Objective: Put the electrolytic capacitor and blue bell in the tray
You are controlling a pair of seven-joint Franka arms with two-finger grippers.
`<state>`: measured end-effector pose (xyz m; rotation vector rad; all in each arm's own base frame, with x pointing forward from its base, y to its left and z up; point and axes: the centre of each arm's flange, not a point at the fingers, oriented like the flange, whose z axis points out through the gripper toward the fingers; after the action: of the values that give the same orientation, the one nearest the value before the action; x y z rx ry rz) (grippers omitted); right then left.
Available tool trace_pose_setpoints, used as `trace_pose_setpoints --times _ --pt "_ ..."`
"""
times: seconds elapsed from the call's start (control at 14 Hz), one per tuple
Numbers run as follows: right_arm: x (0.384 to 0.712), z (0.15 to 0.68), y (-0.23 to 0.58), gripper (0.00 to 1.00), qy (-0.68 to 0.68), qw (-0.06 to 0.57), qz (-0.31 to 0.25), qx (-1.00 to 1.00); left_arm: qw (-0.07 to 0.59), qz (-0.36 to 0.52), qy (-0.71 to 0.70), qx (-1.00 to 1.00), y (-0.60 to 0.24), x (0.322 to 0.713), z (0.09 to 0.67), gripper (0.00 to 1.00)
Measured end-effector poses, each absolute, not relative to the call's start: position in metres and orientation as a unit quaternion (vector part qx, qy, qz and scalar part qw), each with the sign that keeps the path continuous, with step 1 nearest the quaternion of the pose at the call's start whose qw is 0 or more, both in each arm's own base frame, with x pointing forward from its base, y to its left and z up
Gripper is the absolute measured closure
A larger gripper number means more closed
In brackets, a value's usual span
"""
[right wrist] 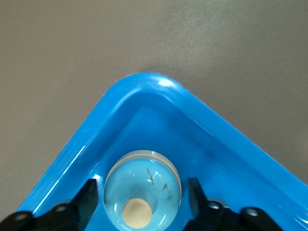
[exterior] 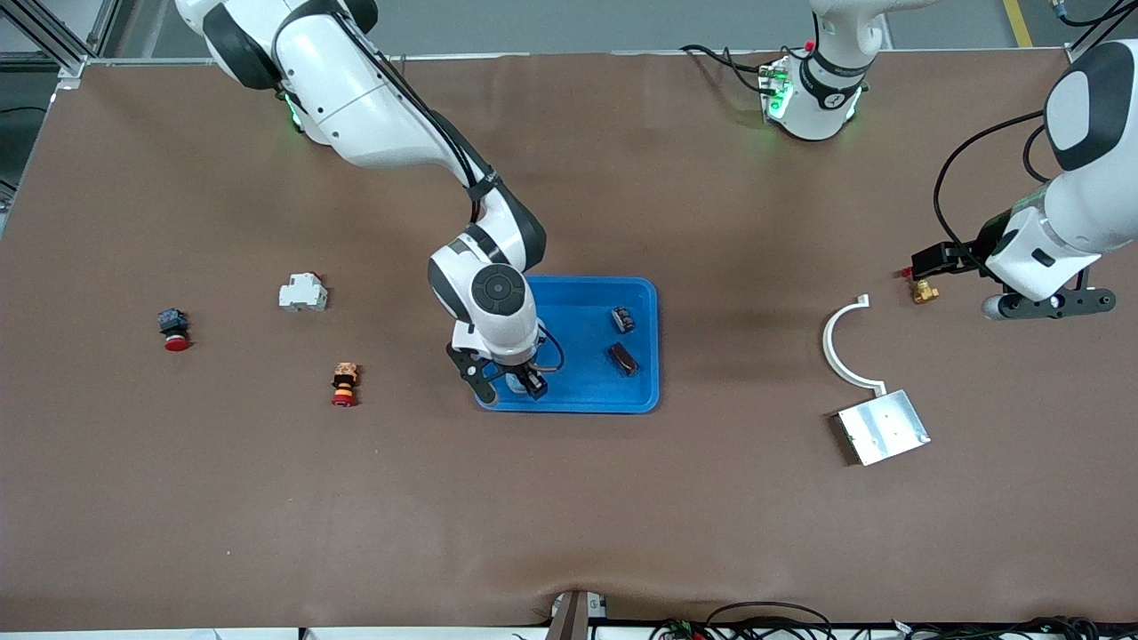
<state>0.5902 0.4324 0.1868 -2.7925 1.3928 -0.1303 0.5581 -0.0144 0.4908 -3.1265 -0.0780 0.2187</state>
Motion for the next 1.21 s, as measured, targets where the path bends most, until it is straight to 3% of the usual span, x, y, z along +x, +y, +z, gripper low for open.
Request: trace_pose_setpoints --times 0.07,0.57,1.21 --pt "0.591 0.186 0.433 0.00 0.445 0.010 -0.043 -0.894 0.004 0.070 -0.025 -0.997 -0.015 0.558 0.491 0.00" --pt "0.604 0.213 0.443 0.00 0.445 0.027 -0.054 -0.893 0.005 0.071 -0.024 -0.997 -0.016 0.558 0.489 0.00" --pt "0.623 0.245 0.405 0.00 0.311 -0.064 -0.013 -0.948 0.005 0.070 -0.028 -0.997 -0.012 0.560 0.490 0.00"
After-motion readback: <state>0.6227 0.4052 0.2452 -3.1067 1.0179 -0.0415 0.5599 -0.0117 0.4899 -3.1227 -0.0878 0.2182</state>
